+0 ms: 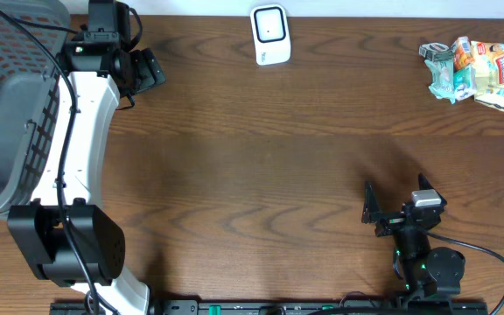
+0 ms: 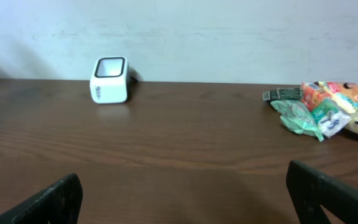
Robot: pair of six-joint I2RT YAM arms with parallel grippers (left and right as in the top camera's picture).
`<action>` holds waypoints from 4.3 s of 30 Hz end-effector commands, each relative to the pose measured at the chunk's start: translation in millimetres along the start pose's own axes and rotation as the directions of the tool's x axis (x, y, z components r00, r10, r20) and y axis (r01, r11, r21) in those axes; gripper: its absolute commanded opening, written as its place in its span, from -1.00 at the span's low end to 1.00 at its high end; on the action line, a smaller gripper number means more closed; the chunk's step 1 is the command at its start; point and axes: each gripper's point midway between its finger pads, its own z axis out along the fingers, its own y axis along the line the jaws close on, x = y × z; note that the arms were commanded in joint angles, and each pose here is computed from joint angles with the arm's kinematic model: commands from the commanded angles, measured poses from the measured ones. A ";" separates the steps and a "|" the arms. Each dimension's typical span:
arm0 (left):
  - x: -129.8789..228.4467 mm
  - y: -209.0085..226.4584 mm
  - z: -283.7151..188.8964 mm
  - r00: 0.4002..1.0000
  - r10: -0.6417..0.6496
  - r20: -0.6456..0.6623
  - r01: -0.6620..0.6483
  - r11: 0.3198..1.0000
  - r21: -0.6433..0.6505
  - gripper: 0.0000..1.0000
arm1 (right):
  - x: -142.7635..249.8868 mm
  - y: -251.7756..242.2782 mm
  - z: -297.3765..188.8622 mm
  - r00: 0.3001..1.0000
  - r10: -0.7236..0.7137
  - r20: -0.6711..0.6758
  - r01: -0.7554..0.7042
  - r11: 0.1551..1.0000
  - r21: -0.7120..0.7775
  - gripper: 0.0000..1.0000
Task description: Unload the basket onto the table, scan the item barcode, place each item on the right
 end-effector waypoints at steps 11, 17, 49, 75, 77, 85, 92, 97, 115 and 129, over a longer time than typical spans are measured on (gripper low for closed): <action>-1.8 1.3 1.0 1.000 0.006 0.005 -0.006 1.000 -0.011 0.96 | 4.5 -14.8 -0.7 1.000 0.003 -0.012 -0.001 0.995 0.099 0.98; -1.7 1.3 1.1 1.000 0.006 0.004 -0.006 1.000 -0.011 0.96 | 4.6 -18.2 -1.1 0.999 0.033 -0.010 -0.031 0.993 0.110 0.99; -1.8 1.3 1.0 1.000 0.007 0.005 -0.007 1.000 -0.011 0.96 | 3.3 -17.1 -0.9 0.999 0.033 -0.005 -0.033 0.994 0.103 0.99; 75.3 -47.5 -34.4 0.901 0.419 0.115 -0.433 0.844 0.317 0.96 | 3.7 -17.1 -0.8 0.999 0.034 -0.006 -0.033 0.994 0.103 0.99; 86.3 -39.1 -44.2 0.894 0.415 0.169 -0.448 0.836 0.316 0.96 | 3.7 -17.1 -0.8 0.999 0.034 -0.006 -0.033 0.994 0.103 0.99; 153.9 3.5 -65.0 0.864 0.376 0.335 -0.478 0.822 0.310 0.96 | 3.7 -17.1 -0.8 0.999 0.034 -0.006 -0.033 0.994 0.104 0.99; 211.2 34.2 -51.5 0.842 0.345 0.414 -0.483 0.824 0.296 0.96 | 3.7 -17.1 -0.8 0.999 0.034 -0.006 -0.033 0.994 0.103 0.99; 211.1 33.9 -42.1 0.805 0.278 0.524 -0.477 0.829 0.293 0.95 | 3.7 -17.1 -0.8 0.999 0.034 -0.006 -0.033 0.994 0.103 0.99; 207.0 43.1 -32.7 0.668 0.101 0.737 -0.446 0.848 0.288 0.96 | 3.7 -17.1 -0.8 0.999 0.034 -0.006 -0.033 0.994 0.104 0.99; 203.6 46.7 -41.8 0.650 0.060 0.758 -0.427 0.854 0.298 0.95 | 3.7 -17.1 -0.8 0.999 0.034 -0.006 -0.033 0.994 0.103 0.99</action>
